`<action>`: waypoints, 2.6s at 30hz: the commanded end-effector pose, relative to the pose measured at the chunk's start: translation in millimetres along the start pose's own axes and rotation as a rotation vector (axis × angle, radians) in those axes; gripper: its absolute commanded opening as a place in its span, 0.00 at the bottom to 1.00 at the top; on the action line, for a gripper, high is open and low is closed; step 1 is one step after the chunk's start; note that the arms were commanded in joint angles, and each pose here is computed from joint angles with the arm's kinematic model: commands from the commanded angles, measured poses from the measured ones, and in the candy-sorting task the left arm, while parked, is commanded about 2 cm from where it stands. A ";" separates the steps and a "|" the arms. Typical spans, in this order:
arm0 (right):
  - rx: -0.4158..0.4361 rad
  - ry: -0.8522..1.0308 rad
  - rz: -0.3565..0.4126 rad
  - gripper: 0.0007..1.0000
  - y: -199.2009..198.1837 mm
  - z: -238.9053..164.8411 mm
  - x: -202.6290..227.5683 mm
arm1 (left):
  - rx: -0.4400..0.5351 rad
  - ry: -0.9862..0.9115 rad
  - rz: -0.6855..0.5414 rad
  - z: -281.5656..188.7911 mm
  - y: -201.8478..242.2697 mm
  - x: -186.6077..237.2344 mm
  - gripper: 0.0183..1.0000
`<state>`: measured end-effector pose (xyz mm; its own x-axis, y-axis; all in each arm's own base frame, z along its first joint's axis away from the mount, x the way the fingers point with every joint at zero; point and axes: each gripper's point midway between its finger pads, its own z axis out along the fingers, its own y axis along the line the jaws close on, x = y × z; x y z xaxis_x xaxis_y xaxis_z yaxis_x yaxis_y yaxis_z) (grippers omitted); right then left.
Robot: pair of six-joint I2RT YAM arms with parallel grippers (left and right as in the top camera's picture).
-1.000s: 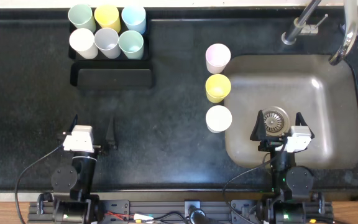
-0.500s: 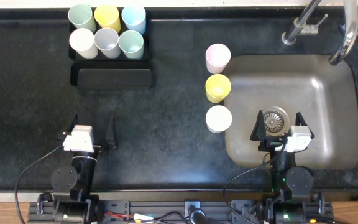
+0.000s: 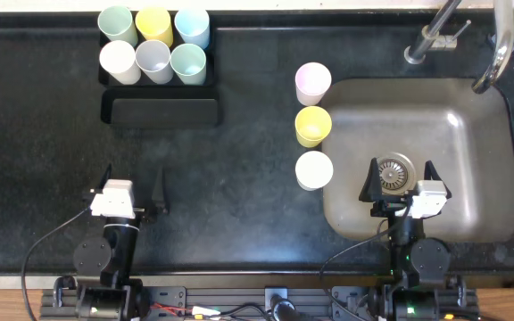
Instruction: Store Cups
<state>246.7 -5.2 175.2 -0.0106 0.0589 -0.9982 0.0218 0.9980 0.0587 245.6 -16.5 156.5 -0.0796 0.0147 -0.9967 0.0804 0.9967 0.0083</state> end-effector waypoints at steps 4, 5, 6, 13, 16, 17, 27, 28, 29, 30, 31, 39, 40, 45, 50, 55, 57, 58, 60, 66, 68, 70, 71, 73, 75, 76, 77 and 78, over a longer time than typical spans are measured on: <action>-0.002 0.000 0.005 1.00 -0.2 0.2 3.4 | 0.006 -0.005 0.018 -0.3 -0.7 -0.2 1.00; -0.002 0.000 0.005 1.00 -0.2 0.2 3.4 | 0.006 -0.005 0.018 -0.3 -0.7 -0.2 1.00; -0.002 -0.001 0.005 1.00 -0.2 0.2 3.3 | 0.006 -0.005 0.018 -0.3 -0.7 -0.2 1.00; -0.002 -0.001 0.005 1.00 -0.2 0.2 3.3 | 0.005 -0.004 0.018 -0.3 -0.5 -0.1 0.92; -0.002 -0.001 0.005 1.00 -0.2 0.2 3.3 | -0.004 -0.003 0.017 -0.3 1.7 0.2 0.81; -0.002 0.000 0.005 1.00 -0.2 0.2 3.4 | -0.006 -0.003 0.017 -0.4 2.2 0.0 0.81; -0.002 0.000 0.005 1.00 -0.2 0.2 3.4 | 0.128 0.247 -0.361 16.9 -28.6 -57.0 1.00; -0.002 0.000 0.005 1.00 -0.2 0.2 3.4 | 0.143 0.289 -0.365 24.3 -33.2 -69.1 1.00; -0.002 0.000 0.005 1.00 -0.2 0.2 3.4 | 0.155 0.340 -0.370 34.2 -37.3 -81.9 1.00; -0.002 0.000 0.005 1.00 -0.2 0.2 3.4 | 0.175 0.392 -0.378 45.1 -42.8 -95.4 1.00; -0.002 0.000 0.005 1.00 -0.2 0.2 3.4 | 0.200 0.450 -0.401 56.9 -50.0 -108.7 1.00; -0.002 -0.001 0.005 1.00 -0.2 0.2 3.3 | 0.305 0.728 -0.341 165.9 -146.7 -176.4 1.00; -0.002 0.000 0.005 1.00 -0.2 0.2 3.4 | 0.302 0.760 -0.326 175.9 -165.5 -175.7 1.00; -0.002 0.000 0.005 1.00 -0.2 0.2 3.4 | 0.256 0.920 -0.286 194.5 -235.9 -147.4 1.00; -0.002 0.000 0.005 1.00 -0.2 0.2 3.4 | 0.137 1.068 -0.306 197.5 -249.2 -100.8 1.00; -0.002 0.000 0.005 1.00 -0.2 0.2 3.4 | 0.096 1.163 -0.299 208.7 -257.1 -53.0 1.00; -0.002 0.000 0.005 1.00 -0.2 0.2 3.4 | 0.100 1.164 -0.315 215.4 -262.3 -45.0 1.00; -0.002 0.000 0.005 1.00 -0.2 0.2 3.4 | 0.104 1.163 -0.317 218.2 -264.5 -41.8 1.00; -0.002 0.000 0.005 1.00 -0.2 0.2 3.4 | 0.111 1.159 -0.322 222.6 -267.6 -38.2 1.00; -0.002 0.000 0.005 1.00 -0.2 0.2 3.4 | 0.122 1.169 -0.314 224.5 -279.4 -25.6 1.00; -0.002 0.000 0.005 1.00 -0.2 0.2 3.4 | 0.132 1.170 -0.319 227.8 -283.5 -20.7 1.00; -0.002 -0.001 0.005 1.00 -0.2 0.2 3.3 | 0.134 1.180 -0.330 229.8 -286.5 -14.4 1.00; -0.002 0.000 0.005 1.00 -0.2 0.2 3.4 | 0.127 1.188 -0.337 230.0 -286.9 -11.0 1.00; -0.002 0.000 0.005 1.00 -0.2 0.2 3.4 | 0.126 1.204 -0.337 230.4 -288.0 -3.7 1.00; -0.002 0.000 0.005 1.00 -0.2 0.2 3.4 | 0.121 1.214 -0.335 231.0 -288.4 2.1 1.00; -0.002 -0.001 0.005 1.00 -0.2 0.2 3.3 | 0.118 1.216 -0.336 231.5 -288.5 4.0 1.00; -0.002 0.000 0.005 1.00 -0.2 0.2 3.4 | 0.119 1.214 -0.336 232.3 -288.8 4.2 1.00; -0.002 0.000 0.005 1.00 -0.2 0.2 3.4 | 0.119 1.211 -0.337 233.7 -289.0 5.1 1.00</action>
<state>246.5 -5.2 175.2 -0.0106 0.0593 -0.9982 0.0218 0.9980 0.0591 453.1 -314.7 130.0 -0.9666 -0.0977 -0.2370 -0.0289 0.9602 -0.2778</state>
